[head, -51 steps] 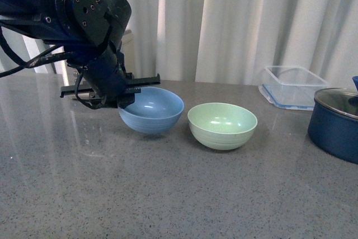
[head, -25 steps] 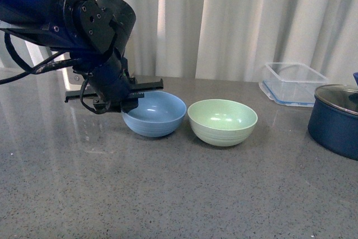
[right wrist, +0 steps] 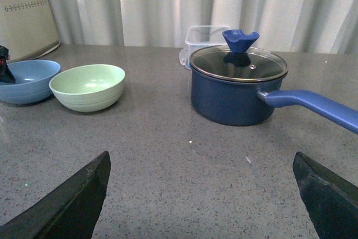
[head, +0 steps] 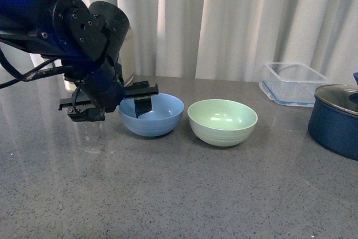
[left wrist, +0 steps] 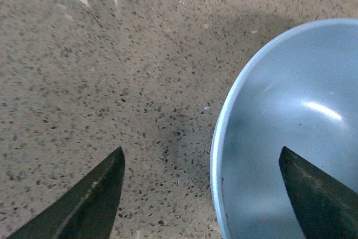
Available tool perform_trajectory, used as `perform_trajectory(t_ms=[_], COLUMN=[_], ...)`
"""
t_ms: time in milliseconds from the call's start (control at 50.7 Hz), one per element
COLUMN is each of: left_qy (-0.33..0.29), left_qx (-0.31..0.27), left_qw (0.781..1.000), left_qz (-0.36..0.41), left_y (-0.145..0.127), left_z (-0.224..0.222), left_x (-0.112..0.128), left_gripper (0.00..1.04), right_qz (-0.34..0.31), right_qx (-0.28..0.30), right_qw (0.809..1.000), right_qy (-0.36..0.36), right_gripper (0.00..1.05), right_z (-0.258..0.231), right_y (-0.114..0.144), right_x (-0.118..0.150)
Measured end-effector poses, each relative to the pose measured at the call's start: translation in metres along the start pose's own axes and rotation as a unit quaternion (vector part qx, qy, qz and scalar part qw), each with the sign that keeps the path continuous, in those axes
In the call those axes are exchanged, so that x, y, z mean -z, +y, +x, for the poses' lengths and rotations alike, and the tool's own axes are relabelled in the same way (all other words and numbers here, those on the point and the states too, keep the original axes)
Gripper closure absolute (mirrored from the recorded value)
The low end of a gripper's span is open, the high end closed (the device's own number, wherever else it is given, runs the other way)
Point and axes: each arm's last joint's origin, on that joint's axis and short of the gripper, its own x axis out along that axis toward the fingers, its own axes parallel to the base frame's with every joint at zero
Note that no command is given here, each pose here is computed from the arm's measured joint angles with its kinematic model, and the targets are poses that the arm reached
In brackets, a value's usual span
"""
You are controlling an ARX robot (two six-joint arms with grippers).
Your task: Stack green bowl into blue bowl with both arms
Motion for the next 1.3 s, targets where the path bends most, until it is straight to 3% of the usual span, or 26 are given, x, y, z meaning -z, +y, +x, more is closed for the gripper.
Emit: perform_trajectory(t_ms=[99,256,355,651,691,769,888,1026,1243,1302], left_qy=[-0.032,-0.088,-0.124,-0.121,-0.137,-0.264,-0.335,-0.357,-0.342,-0.342], left_qx=[0.0,0.002,-0.009,-0.013,0.0,0.05,0.059,0.053,0.052,0.054], left_qw=[0.999,0.996,0.992,0.992,0.989,0.961,0.938,0.93,0.935,0.935], left_qz=[-0.004,0.003,0.024,0.041,0.049,0.067,0.068,0.067,0.074,0.076], left_y=[0.006,0.019,0.03,0.035,0.037,0.048,0.066,0.087,0.107,0.111], left_z=[-0.02,-0.071,-0.103,-0.112,-0.109,-0.114,-0.133,-0.153,-0.168,-0.173], left_x=[-0.005,-0.012,0.001,0.011,0.014,0.034,0.06,0.086,0.129,0.137], left_gripper=[0.05,0.07,0.07,0.07,0.1,0.28,0.46,0.67,1.01,1.01], right_qz=[0.0,0.0,0.0,0.0,0.0,0.0,0.0,0.0,0.0,0.0], right_qx=[0.0,0.0,0.0,0.0,0.0,0.0,0.0,0.0,0.0,0.0], right_qw=[1.0,1.0,1.0,1.0,1.0,1.0,1.0,1.0,1.0,1.0], right_qy=[0.0,0.0,0.0,0.0,0.0,0.0,0.0,0.0,0.0,0.0], right_gripper=[0.1,0.1,0.1,0.1,0.1,0.1,0.1,0.1,0.1,0.1], right_z=[0.0,0.0,0.0,0.0,0.0,0.0,0.0,0.0,0.0,0.0], right_y=[0.0,0.0,0.0,0.0,0.0,0.0,0.0,0.0,0.0,0.0], right_x=[0.0,0.0,0.0,0.0,0.0,0.0,0.0,0.0,0.0,0.0])
